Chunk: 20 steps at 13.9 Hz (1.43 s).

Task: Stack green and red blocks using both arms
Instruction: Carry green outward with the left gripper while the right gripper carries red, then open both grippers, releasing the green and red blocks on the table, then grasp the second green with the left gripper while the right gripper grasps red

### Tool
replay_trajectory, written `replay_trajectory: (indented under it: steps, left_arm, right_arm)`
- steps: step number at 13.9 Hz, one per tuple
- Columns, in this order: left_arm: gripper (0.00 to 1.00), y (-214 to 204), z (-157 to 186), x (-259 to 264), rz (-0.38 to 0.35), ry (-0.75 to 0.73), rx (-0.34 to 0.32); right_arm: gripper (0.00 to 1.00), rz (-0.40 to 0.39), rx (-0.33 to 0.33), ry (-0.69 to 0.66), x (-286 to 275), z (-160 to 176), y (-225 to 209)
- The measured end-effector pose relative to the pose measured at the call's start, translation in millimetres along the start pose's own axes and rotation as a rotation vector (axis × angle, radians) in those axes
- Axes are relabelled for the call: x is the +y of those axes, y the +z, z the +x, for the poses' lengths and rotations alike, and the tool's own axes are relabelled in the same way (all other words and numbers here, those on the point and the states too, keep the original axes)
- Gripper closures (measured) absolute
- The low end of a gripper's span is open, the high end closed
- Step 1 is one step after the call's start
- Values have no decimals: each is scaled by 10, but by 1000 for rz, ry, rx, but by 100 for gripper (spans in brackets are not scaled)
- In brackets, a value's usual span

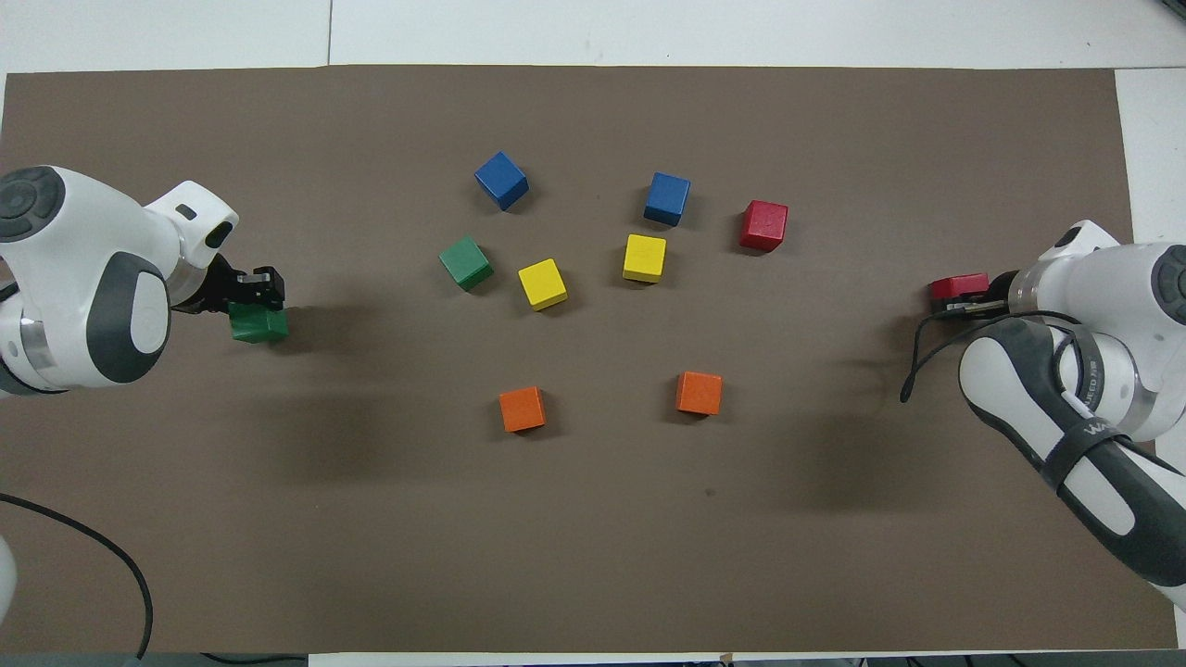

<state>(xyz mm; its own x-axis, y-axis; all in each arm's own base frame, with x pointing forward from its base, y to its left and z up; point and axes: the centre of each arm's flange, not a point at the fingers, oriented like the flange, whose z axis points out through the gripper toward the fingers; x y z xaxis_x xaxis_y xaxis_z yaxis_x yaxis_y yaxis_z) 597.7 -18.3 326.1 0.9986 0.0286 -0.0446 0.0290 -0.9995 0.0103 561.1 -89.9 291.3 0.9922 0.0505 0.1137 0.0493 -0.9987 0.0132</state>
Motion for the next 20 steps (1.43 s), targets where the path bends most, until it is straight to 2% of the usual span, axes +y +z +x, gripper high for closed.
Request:
replay_trajectory:
  steps: [1, 3, 4, 5, 7, 8, 10, 12, 13, 16, 18, 20]
  left_arm:
    - [44, 36, -14, -8, 0, 8, 2]
    - [44, 92, -35, -4, 0, 14, 12]
    - [41, 100, -38, 7, 0, 16, 14]
    - [29, 95, -34, 23, 0, 19, 19]
    - [4, 35, 0, 62, -1, 25, 35]
    - [0, -71, 54, 83, -2, 22, 47]
    - [0, -483, 214, 255, -21, -72, 45]
    - [0, -878, 317, 846, -38, -218, 63]
    - [0, -912, 296, 1252, -43, -277, 63]
    - [0, -650, 248, 2263, -28, -427, 59]
    - [0, -411, 284, 2491, -19, -492, 57]
    - [0, -298, 359, 2467, -30, -529, 78]
  right_arm:
    - [39, 0, 1, 0, 1, 3, -3]
    - [17, -1, 6, 0, 4, 20, -23]
    - [7, -3, 11, -2, 7, 40, -45]
    - [0, -3, 13, -7, 5, 72, -81]
    - [0, -3, -17, -30, -42, 218, -284]
    - [0, 1, -37, -44, -126, 363, -504]
    - [0, 1, -53, -22, -464, 703, -1060]
    - [0, 0, -28, 49, -980, 917, -1379]
    - [0, 4, -19, 91, -1247, 965, -1393]
    - [0, 14, -23, 187, -1942, 1051, -1226]
    - [0, 18, -26, 251, -2212, 1181, -1071]
    - [0, 20, -36, 295, -2431, 1292, -808]
